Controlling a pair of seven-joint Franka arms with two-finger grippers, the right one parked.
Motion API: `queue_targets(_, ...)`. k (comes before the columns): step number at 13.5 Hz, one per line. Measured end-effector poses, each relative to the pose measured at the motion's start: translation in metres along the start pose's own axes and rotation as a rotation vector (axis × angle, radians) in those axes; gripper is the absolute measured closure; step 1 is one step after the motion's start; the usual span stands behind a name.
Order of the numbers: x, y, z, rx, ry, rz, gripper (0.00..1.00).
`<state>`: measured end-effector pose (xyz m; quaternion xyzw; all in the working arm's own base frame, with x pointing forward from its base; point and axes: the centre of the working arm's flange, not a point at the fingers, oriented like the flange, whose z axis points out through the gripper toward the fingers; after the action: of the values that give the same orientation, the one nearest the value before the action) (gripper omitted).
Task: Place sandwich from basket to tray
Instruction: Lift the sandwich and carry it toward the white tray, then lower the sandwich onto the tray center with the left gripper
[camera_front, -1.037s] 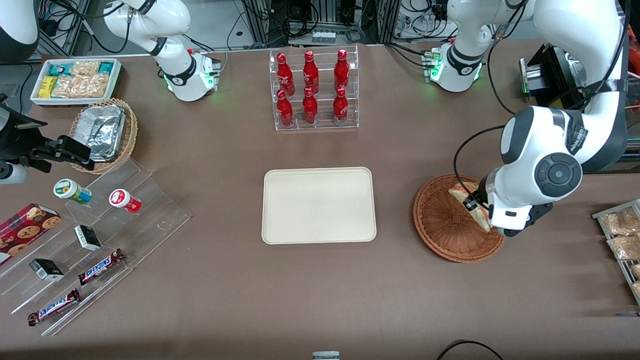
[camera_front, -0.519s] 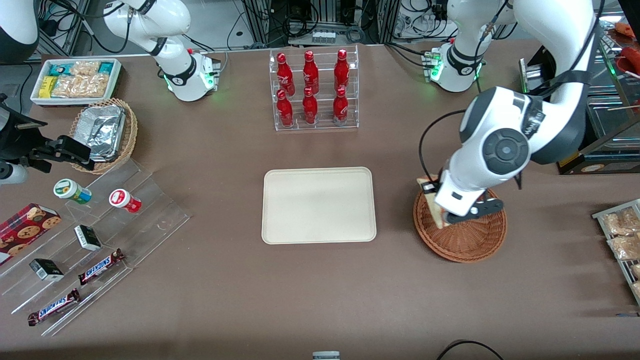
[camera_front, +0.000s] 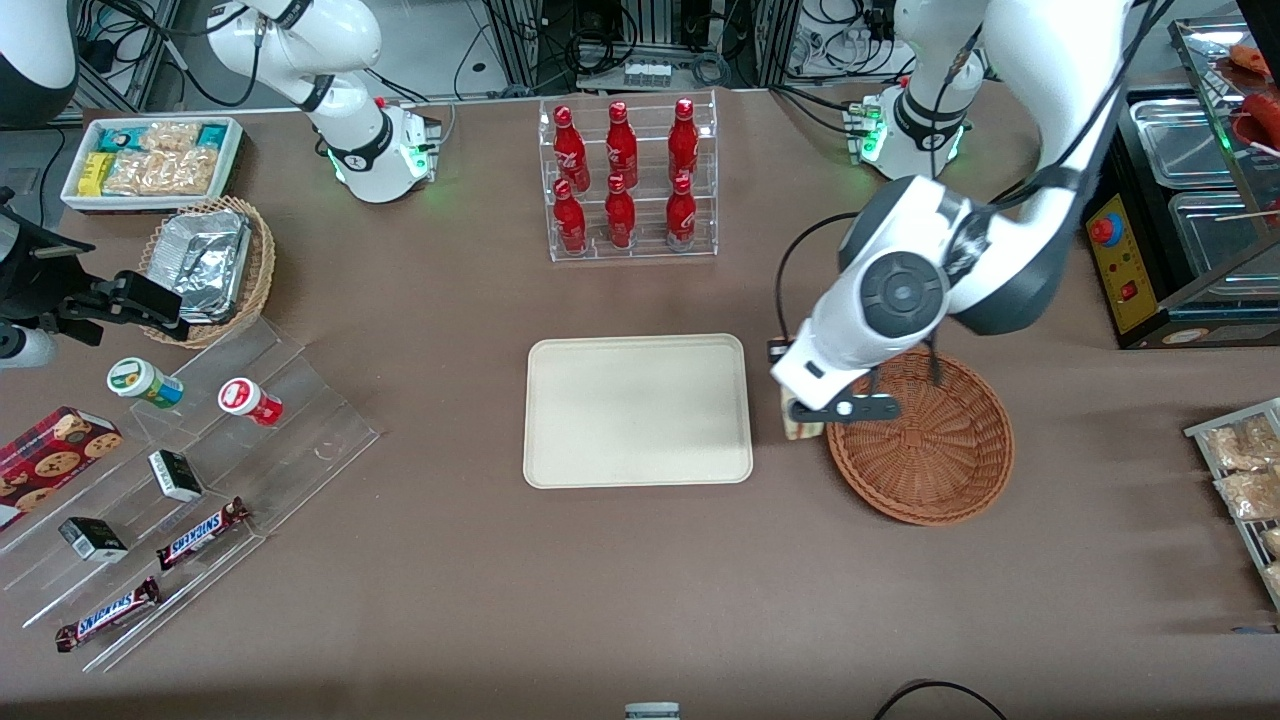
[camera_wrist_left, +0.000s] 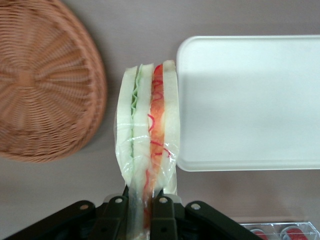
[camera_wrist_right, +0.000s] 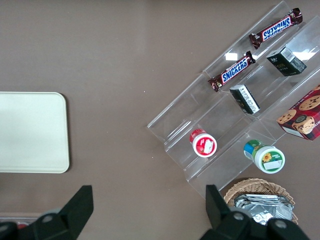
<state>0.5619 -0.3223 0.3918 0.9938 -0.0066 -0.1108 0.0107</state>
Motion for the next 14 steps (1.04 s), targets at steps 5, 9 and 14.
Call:
queue_targets(5, -0.004, 0.056, 0.056, 0.011, 0.001, 0.076, 0.85)
queue_targets(9, 0.004, 0.093, 0.095, 0.043, 0.007, 0.04, 0.85)
queue_targets(14, 0.018, 0.118, 0.115, 0.028, 0.007, 0.014, 0.85)
